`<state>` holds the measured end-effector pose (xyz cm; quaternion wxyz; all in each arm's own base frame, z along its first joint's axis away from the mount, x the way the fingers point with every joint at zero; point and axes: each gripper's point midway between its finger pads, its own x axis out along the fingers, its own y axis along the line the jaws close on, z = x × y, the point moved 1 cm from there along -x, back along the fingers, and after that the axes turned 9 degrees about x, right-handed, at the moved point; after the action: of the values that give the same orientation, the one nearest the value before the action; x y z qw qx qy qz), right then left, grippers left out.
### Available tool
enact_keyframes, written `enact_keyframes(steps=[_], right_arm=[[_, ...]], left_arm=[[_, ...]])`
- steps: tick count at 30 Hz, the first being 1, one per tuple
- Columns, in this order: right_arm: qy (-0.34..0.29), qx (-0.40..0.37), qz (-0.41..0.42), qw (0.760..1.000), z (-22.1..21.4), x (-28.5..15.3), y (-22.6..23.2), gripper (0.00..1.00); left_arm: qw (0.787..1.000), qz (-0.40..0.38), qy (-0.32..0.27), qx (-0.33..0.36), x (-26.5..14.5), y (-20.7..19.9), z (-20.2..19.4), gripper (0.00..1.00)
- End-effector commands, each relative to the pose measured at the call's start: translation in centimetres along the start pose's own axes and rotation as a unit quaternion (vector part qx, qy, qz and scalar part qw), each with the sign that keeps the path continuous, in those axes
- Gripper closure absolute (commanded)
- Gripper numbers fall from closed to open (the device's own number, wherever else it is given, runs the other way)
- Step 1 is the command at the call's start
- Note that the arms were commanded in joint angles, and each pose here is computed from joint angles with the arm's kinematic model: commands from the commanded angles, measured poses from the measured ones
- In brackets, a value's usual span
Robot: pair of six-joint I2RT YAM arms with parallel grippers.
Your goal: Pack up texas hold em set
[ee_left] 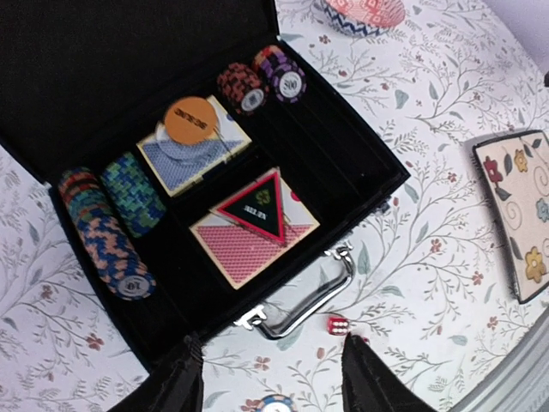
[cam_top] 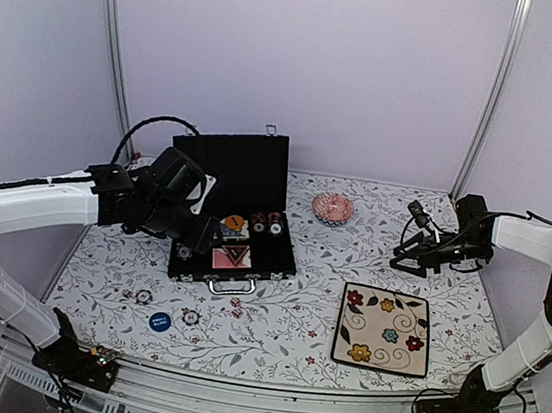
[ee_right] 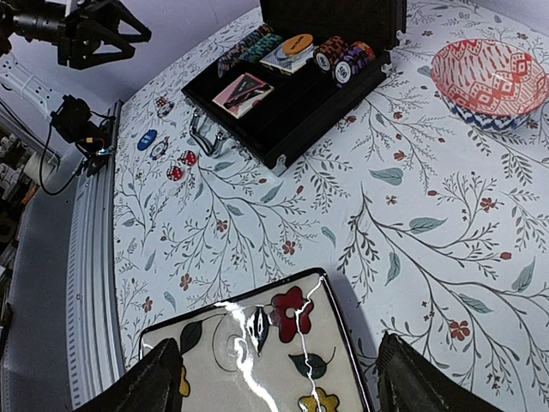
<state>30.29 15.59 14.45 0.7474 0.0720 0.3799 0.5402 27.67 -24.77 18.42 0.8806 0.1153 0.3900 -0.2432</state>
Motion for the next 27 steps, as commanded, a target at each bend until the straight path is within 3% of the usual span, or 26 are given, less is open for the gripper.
enact_keyframes(steps=[1, 5, 13, 27], right_arm=[[-0.004, -0.014, -0.003, 1.000, 0.6, -0.2, 0.2, 0.22], [0.000, -0.009, -0.002, 1.000, 0.4, -0.1, 0.0, 0.22], [0.004, -0.007, -0.005, 1.000, 0.1, 0.1, -0.3, 0.22], [0.009, -0.004, -0.004, 1.000, -0.2, 0.3, -0.5, 0.22]], left_arm=[[0.993, -0.086, 0.076, 0.005, 1.6, -3.4, -2.9, 0.52], [0.986, -0.123, 0.109, 0.011, 2.9, -5.9, -4.0, 0.58], [0.970, -0.128, 0.208, 0.009, 7.0, -9.0, -8.0, 0.57], [0.953, -0.131, 0.270, 0.042, 9.5, -11.6, -11.1, 0.62]])
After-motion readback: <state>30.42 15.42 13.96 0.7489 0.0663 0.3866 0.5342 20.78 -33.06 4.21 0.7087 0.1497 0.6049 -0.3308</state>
